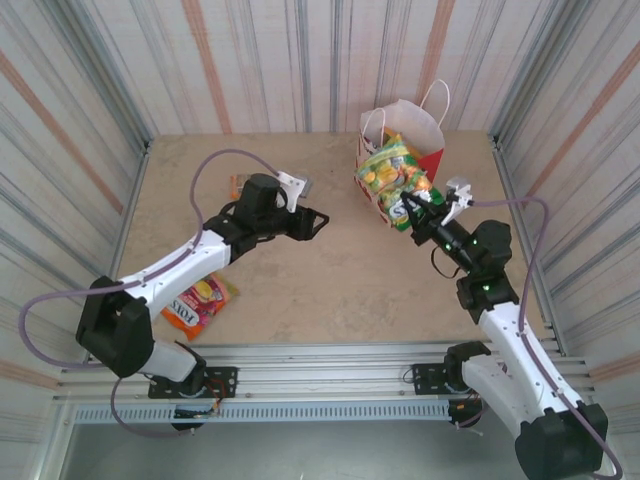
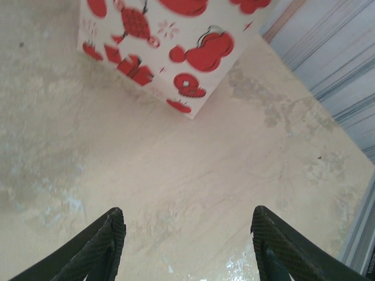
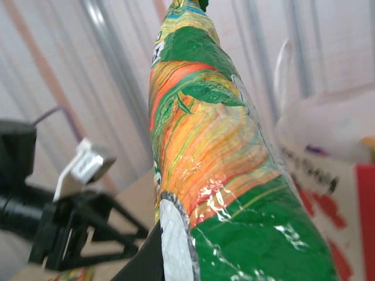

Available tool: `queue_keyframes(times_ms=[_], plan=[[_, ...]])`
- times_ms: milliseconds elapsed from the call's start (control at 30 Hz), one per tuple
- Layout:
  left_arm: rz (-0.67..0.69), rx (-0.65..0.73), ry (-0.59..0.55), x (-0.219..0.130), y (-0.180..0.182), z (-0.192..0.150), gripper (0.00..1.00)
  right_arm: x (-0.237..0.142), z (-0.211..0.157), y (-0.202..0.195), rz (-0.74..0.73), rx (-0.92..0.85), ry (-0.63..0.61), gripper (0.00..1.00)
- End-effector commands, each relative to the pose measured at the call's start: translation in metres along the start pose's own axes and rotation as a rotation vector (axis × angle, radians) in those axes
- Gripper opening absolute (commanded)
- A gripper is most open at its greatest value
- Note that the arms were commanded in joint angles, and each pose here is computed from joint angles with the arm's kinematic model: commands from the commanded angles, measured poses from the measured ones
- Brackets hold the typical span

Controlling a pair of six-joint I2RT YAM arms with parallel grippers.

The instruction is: Place the snacks into the paper bag

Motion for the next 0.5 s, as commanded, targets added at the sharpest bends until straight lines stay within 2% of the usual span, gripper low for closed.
queue_keyframes(times_ms=[0, 300, 467], plan=[[0.040, -0.080, 0.053, 0.007, 0.006, -0.012, 0.61, 0.006, 0.045, 0.002, -0.126, -0.094, -0.151, 0.05], [0.005, -0.114, 0.063, 0.021, 0.008, -0.006, 0.61, 0.058, 0.105, -0.028, -0.293, -0.191, -0.184, 0.03], [0.006, -0.092, 0.057, 0.022, 0.009, 0.001, 0.61, 0.096, 0.117, -0.059, -0.355, -0.214, -0.098, 0.03]])
Point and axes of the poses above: each hand's point on the last joint's axis, 136 mm out from that joint toward the fingers, its own x axis out along the fingers, its own y axis along the line the jaws close on, z = x × y, the point moved 10 cm from there along -x, back along the fingers, and after that the axes turned 6 degrees about x, right-handed, at the moved point
